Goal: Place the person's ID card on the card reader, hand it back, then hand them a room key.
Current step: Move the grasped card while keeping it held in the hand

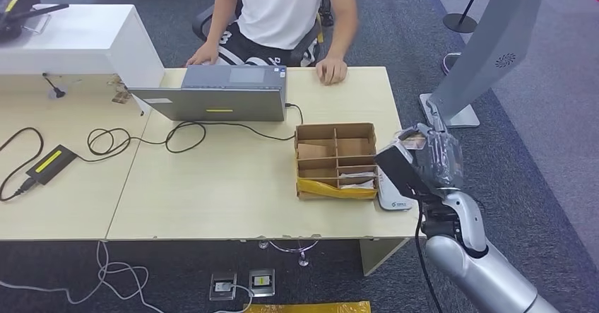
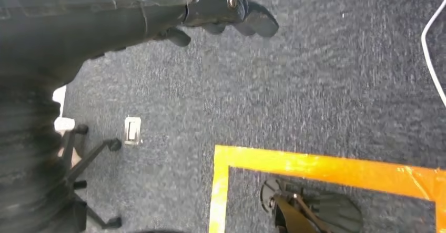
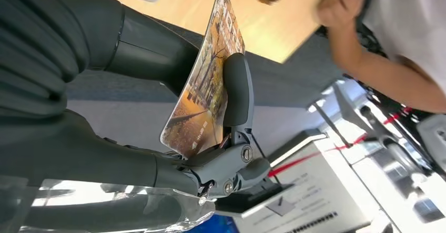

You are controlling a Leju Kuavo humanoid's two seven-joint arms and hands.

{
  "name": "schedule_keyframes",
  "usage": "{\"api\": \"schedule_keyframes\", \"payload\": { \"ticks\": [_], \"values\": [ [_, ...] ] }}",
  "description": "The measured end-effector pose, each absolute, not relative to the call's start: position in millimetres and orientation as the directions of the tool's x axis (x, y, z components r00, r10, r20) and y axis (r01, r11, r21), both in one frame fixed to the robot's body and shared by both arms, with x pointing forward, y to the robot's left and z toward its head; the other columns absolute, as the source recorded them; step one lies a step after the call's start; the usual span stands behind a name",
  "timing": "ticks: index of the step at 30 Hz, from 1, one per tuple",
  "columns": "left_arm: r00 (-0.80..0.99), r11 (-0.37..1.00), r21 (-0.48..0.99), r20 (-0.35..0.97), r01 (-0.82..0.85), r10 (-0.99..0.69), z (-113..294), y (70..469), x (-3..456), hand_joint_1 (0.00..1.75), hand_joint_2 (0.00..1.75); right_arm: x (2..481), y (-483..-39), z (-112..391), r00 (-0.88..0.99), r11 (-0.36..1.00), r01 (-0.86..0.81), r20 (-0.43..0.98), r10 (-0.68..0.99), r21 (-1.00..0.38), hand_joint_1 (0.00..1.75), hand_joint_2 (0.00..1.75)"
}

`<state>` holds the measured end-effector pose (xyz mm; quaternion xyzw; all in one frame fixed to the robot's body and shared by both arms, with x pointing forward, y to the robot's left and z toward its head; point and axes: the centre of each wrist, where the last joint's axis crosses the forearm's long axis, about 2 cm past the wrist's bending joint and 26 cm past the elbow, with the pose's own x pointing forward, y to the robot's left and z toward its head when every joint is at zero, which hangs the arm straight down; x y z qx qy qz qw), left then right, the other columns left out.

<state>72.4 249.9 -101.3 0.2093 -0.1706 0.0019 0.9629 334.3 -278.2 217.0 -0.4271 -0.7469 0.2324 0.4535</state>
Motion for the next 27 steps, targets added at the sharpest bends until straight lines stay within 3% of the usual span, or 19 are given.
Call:
{"api": "schedule_keyframes", "payload": {
  "ticks": [5,27],
  "values": [
    [0.938,0.913,0.399,0.341,-0.082,-0.065,-101.0,247.2,72.9,0.0,1.75,325.8,-289.9,200.9,-0.122,0.428,0.365,0.413,0.902,-0.827,1.75,1.75],
    [0.933,0.918,0.392,0.35,-0.067,-0.081,-100.5,244.6,74.4,0.0,1.75,326.0,-304.0,176.7,0.132,0.25,0.198,0.279,0.951,-0.948,1.75,1.75]
  ]
}}
